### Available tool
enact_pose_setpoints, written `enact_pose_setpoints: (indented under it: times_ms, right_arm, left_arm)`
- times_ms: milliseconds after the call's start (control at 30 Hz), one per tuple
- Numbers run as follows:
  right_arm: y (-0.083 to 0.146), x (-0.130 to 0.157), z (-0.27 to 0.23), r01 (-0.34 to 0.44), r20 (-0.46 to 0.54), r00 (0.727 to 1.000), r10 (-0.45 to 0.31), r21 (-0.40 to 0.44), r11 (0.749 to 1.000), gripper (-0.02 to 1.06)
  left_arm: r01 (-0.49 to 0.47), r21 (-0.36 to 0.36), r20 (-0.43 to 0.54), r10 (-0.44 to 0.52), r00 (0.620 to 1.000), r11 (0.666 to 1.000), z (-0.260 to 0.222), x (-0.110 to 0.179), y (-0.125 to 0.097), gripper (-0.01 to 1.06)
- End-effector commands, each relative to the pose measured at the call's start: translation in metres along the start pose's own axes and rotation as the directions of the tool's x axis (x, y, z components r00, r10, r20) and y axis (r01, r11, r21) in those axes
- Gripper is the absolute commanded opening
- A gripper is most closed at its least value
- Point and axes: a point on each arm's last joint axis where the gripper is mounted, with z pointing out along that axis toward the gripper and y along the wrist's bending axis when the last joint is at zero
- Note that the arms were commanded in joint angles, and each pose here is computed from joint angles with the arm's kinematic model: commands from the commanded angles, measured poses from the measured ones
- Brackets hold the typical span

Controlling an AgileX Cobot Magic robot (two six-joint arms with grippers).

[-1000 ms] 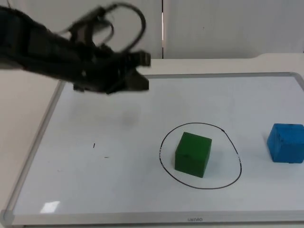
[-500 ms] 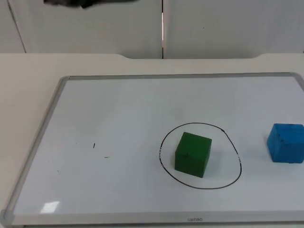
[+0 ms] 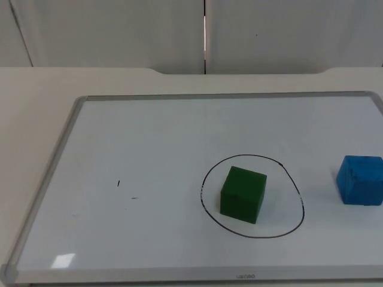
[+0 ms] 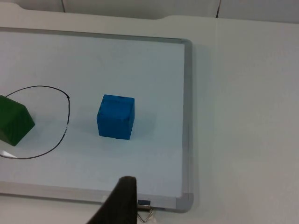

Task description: Push the two cubes into the marked area.

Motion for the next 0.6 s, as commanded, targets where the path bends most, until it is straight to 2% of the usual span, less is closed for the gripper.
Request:
enact_pose_setpoints:
  times_ms: [0,233,367,467,567]
  right_arm:
    - [0.0,0.0,0.0,0.002,0.005,1.0,-0.002,0.006,1.0,1.05]
    - [0.0,0.0,0.0,0.002,0.005,1.0,-0.002,0.006,1.0,1.05]
    - [0.0,0.0,0.0,0.002,0.005,1.0,-0.002,0.006,1.0,1.05]
    - [0.0,0.0,0.0,0.002,0.005,1.0,-0.002,0.006,1.0,1.05]
    - [0.0,0.0,0.0,0.002,0.005,1.0,-0.002,0.006,1.0,1.05]
  left_arm:
    - [-0.037,-0.048,-0.009,0.037,0.999,0.998,-0.022,-0.002,-0.01,0.0]
    - [-0.057,-0.117,-0.055,0.051,0.997,0.992,-0.062,0.006,-0.026,0.0]
    - [-0.079,-0.156,-0.045,0.073,0.996,0.985,-0.081,0.021,-0.031,0.0]
    - [-0.077,-0.222,-0.065,0.064,0.996,0.972,-0.095,0.042,-0.03,0.0]
    - [-0.072,-0.251,-0.092,0.05,0.994,0.965,-0.101,0.058,-0.029,0.0]
